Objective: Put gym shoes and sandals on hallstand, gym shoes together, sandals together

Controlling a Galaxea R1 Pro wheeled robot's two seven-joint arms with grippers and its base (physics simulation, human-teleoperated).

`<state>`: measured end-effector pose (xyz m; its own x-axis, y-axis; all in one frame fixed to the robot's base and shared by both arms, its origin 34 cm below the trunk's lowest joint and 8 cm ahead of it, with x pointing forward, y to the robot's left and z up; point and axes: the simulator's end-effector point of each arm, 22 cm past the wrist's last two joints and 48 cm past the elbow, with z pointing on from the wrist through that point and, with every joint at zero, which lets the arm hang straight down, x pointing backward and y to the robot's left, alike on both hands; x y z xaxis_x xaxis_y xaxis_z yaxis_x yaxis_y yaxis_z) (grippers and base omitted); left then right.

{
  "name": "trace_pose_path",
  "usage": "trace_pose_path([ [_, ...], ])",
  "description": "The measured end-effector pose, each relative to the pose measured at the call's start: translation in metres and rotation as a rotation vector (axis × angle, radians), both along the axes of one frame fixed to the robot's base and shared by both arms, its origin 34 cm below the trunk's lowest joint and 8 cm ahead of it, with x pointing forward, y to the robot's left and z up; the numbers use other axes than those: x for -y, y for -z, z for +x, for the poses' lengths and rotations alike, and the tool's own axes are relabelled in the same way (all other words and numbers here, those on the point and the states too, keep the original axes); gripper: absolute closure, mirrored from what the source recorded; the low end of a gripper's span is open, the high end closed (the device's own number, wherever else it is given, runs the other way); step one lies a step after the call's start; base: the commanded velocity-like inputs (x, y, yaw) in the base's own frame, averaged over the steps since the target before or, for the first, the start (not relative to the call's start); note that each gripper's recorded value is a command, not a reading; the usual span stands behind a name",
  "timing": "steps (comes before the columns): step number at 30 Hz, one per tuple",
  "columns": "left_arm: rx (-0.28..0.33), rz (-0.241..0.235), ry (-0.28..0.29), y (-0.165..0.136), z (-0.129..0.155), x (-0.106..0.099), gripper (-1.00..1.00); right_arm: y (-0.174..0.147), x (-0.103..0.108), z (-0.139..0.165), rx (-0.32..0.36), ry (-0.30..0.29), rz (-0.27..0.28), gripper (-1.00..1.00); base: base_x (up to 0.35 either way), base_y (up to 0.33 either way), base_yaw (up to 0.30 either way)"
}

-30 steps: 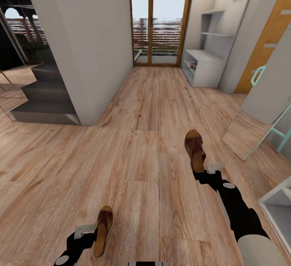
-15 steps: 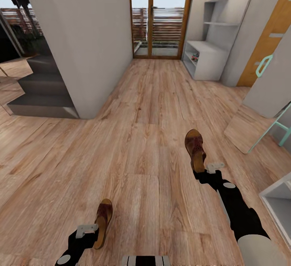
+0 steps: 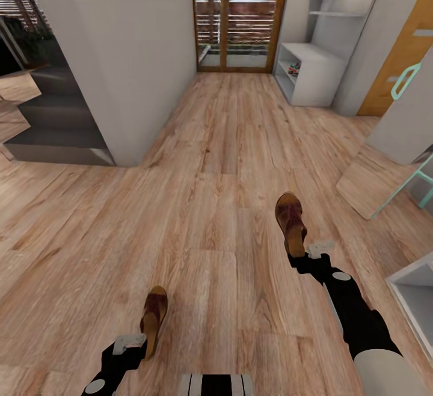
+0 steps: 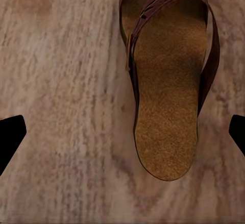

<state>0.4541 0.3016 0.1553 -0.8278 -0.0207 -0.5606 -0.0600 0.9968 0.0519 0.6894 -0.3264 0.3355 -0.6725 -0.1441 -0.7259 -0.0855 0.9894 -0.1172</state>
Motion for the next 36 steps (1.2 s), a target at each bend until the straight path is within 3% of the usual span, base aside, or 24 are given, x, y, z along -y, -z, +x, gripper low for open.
trace_pose_path([
  [14,-0.055,0.003,0.002,0.022,-0.02,-0.001,-1.0,0.035,0.0,-0.01,-0.056,0.002,0.001,1.0,0.0,0.0,-0.166],
  [26,-0.094,0.013,-0.018,0.038,-0.035,-0.011,-1.0,0.064,0.0,-0.02,-0.101,0.001,0.001,1.0,0.0,0.0,-0.017],
  [31,-0.113,0.045,-0.048,0.045,-0.043,-0.019,-1.0,0.08,0.0,-0.026,-0.127,0.001,0.001,1.0,0.0,0.0,0.0],
  [36,-0.069,0.06,-0.048,0.044,-0.017,-0.02,-1.0,0.096,0.0,-0.033,-0.154,0.001,0.001,1.0,0.0,0.0,0.0],
])
